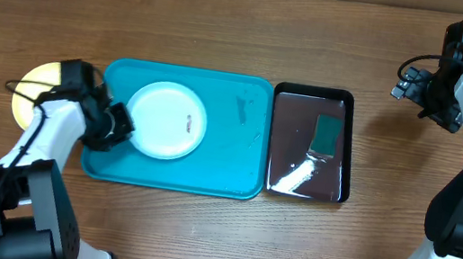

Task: Clean dirty plates on tray and stack at the side
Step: 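Drag the stained white plate to the teal tray center with left gripper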

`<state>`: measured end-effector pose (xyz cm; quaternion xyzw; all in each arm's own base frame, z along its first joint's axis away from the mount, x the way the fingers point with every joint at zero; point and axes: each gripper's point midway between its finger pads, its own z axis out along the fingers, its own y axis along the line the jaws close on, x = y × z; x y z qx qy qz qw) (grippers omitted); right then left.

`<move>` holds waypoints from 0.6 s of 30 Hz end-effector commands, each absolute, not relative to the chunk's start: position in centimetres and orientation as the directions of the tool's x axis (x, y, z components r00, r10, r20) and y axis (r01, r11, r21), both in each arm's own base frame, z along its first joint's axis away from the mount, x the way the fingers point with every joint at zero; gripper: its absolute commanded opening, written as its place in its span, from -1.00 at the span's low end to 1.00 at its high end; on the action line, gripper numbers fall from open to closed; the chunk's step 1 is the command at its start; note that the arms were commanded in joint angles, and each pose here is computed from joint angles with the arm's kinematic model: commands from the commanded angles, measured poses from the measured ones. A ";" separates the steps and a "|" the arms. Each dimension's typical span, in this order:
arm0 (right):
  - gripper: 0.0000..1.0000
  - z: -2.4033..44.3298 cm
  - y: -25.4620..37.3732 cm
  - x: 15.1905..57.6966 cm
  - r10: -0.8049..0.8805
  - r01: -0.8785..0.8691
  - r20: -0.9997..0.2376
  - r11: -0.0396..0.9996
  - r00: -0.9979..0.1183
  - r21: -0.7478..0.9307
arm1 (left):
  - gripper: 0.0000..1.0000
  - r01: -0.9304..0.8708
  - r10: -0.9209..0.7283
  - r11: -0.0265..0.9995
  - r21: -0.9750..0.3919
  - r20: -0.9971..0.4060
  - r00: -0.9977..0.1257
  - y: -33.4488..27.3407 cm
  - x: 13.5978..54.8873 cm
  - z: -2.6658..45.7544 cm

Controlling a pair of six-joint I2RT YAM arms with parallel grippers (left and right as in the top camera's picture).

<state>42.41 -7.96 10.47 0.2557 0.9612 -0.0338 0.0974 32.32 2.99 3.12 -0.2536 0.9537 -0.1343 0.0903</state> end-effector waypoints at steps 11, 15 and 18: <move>1.00 11.2 -8.2 42.8 0.490 0.505 -0.228 0.863 -0.841 -0.008 | -0.88 -0.225 -0.285 0.948 -0.225 -0.283 -0.916 -2.2 36.0 4.0; 1.00 11.2 -8.2 42.8 0.490 0.505 -0.228 0.863 -0.841 -0.008 | -0.90 -0.218 -0.278 0.949 -0.227 -0.284 -0.918 -2.8 36.0 4.0; 1.00 11.2 -8.2 42.8 0.490 0.505 -0.228 0.863 -0.841 -0.008 | -0.92 -0.231 -0.290 0.947 -0.223 -0.284 -0.914 -2.6 36.0 3.8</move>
